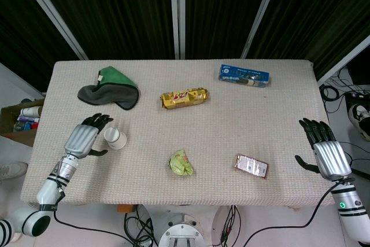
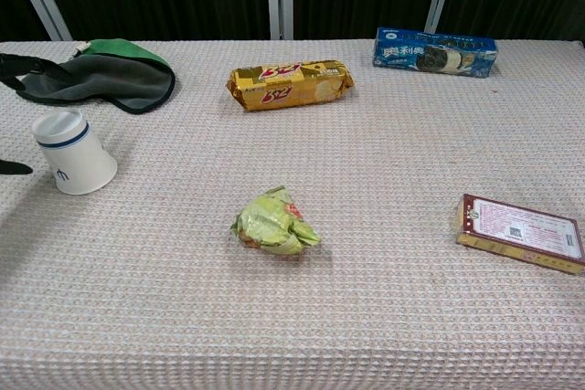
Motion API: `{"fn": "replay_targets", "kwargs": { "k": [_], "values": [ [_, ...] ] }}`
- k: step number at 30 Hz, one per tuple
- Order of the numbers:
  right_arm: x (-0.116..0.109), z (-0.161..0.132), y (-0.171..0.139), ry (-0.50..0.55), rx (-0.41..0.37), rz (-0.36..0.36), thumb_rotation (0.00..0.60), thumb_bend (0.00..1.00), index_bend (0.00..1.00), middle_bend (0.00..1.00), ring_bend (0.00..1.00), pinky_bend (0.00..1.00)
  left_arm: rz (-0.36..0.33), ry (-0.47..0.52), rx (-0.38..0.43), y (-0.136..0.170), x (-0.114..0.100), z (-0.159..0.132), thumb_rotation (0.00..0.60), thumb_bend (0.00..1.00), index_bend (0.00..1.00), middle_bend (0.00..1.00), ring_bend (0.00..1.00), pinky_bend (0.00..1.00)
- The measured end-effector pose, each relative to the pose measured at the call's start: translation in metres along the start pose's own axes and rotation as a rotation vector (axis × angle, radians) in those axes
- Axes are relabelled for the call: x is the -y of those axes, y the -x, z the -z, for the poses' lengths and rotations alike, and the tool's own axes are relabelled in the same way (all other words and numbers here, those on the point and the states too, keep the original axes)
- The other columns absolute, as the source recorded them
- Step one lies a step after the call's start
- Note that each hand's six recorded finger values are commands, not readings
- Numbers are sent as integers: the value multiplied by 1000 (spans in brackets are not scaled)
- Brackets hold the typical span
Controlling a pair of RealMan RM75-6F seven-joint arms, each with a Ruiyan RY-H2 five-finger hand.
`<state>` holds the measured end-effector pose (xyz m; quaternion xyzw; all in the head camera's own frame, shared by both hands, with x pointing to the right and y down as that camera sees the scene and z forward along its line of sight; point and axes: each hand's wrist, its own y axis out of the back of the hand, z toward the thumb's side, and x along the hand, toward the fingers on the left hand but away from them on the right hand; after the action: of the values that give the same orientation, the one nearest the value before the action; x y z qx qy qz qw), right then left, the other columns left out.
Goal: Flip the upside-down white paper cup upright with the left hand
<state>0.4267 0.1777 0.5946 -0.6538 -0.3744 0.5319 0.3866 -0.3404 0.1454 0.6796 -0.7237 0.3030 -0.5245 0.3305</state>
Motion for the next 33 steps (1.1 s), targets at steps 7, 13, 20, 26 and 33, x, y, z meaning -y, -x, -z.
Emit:
{"fn": "replay_targets", "kwargs": {
  "k": [7, 13, 20, 26, 33],
  "values": [
    [2, 2, 0, 2, 0, -7, 600, 176, 21, 69, 31, 89, 49, 23, 3, -6, -2, -3, 600, 34, 165, 120, 82, 215],
    [0, 5, -2, 5, 5, 4, 600, 176, 21, 70, 30, 90, 135, -4, 4, -15, -4, -4, 600, 36, 165, 120, 82, 221],
    [2, 10, -6, 13, 18, 4, 600, 176, 21, 71, 30, 89, 217, -15, -16, -29, -7, -4, 600, 93, 190, 131, 98, 284],
    [4, 12, -6, 18, 23, -1, 600, 176, 21, 76, 31, 89, 268, -13, -18, -40, -4, -10, 600, 253, 321, 230, 209, 417],
    [4, 14, -8, 22, 32, 0, 600, 176, 21, 80, 30, 88, 258, -103, -29, -47, -4, -9, 600, 363, 511, 478, 518, 722]
  ]
}}
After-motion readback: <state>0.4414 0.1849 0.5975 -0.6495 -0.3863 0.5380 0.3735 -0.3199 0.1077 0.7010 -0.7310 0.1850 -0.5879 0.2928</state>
